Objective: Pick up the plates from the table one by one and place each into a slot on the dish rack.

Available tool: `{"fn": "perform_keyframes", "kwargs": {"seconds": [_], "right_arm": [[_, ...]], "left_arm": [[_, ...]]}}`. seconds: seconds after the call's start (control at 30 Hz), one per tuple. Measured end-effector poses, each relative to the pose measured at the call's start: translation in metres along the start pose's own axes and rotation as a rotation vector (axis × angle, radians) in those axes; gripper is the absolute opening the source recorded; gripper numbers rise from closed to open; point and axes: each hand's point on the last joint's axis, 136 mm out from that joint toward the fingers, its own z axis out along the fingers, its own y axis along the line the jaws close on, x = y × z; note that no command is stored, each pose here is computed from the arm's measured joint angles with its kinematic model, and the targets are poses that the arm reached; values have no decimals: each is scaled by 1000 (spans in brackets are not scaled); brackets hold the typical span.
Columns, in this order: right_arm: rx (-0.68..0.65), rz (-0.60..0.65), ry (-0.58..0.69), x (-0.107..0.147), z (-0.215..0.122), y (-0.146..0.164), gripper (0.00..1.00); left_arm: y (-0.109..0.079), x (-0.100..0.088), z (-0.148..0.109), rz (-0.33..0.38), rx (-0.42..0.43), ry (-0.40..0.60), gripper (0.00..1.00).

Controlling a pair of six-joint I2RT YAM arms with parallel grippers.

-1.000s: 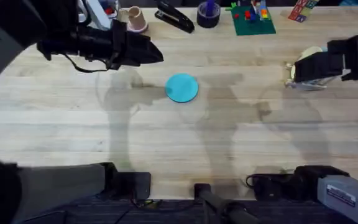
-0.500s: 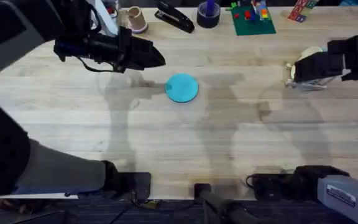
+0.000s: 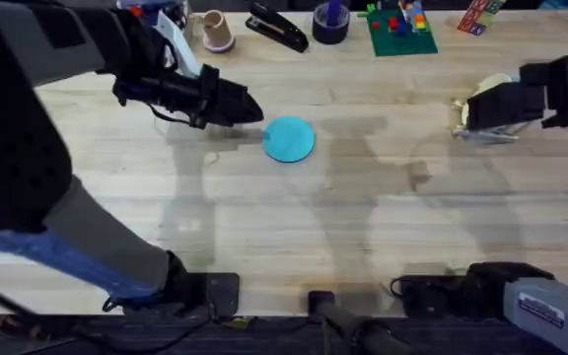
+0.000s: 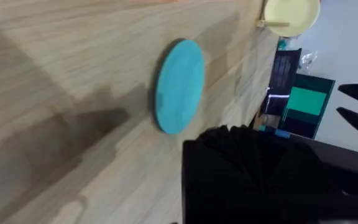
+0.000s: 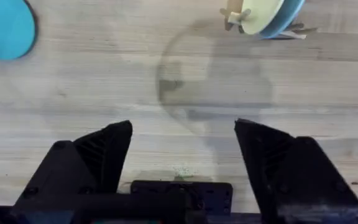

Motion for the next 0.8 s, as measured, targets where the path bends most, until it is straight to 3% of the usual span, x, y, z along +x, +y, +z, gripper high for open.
{"fn": "perform_keyframes", "kwargs": {"seconds": [0.4, 0.8], "right_arm": [[0, 0, 0, 0, 0, 0, 995], [0, 0, 0, 0, 0, 0, 995]], "left_arm": [[63, -4, 36, -62, -23, 67, 40], [62, -6, 49, -21, -9, 92, 40]]}}
